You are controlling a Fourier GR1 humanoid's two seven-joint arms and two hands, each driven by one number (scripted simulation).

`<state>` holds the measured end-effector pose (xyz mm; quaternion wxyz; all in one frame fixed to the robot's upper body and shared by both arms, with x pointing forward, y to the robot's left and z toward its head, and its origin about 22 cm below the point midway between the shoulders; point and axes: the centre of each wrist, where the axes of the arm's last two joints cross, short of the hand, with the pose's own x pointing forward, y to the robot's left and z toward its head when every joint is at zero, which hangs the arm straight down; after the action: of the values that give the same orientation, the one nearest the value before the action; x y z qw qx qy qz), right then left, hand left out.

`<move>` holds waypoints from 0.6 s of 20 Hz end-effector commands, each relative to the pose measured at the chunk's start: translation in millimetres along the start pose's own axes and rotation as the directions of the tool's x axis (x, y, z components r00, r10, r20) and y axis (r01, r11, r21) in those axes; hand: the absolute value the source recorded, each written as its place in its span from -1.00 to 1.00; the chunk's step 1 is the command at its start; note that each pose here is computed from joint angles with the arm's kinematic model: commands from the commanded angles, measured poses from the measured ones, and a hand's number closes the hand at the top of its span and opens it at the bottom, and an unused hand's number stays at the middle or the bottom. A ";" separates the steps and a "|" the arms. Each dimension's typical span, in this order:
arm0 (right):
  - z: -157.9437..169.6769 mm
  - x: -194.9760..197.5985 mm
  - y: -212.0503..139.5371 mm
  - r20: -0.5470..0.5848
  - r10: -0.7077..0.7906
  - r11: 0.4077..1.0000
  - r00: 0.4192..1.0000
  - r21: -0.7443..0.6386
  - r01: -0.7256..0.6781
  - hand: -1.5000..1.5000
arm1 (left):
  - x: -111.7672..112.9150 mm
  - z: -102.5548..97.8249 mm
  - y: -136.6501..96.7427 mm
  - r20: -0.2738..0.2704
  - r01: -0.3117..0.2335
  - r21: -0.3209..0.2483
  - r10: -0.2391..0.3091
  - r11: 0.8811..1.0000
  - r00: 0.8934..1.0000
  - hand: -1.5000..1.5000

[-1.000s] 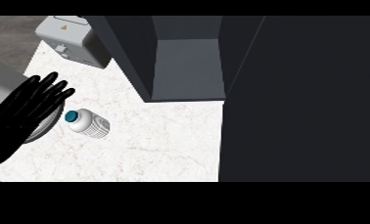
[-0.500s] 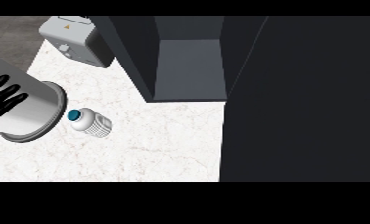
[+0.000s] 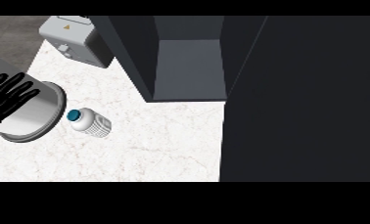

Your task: Pick up the bottled water, place it into the cabinet and close the cabinet

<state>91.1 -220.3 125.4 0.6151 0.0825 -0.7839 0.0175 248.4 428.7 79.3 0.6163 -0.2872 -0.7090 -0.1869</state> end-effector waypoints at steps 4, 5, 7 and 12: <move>28.6 17.9 1.2 0.036 0.026 1.000 0.999 -0.001 -0.026 -1.00 | -35.4 0.2 11.4 -0.030 0.022 0.057 -0.021 0.998 0.999 -1.00; 27.4 39.5 -1.9 0.024 0.024 1.000 0.999 -0.001 -0.024 -1.00 | -33.6 -7.5 7.8 -0.047 0.032 0.064 -0.029 0.997 0.998 -1.00; 23.3 16.0 4.1 0.044 0.023 1.000 0.999 0.011 -0.024 -1.00 | -44.1 -6.6 9.3 -0.065 0.042 0.055 -0.038 0.998 0.997 -1.00; 26.2 22.9 -2.5 0.051 0.034 0.999 0.998 0.018 -0.035 -1.00 | -68.5 -10.2 9.8 -0.088 0.007 0.068 -0.001 0.998 0.996 -1.00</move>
<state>72.2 -224.9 119.7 0.6134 0.0736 -0.7857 0.0331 258.8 423.1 43.8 0.6476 -0.2271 -0.7013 -0.1931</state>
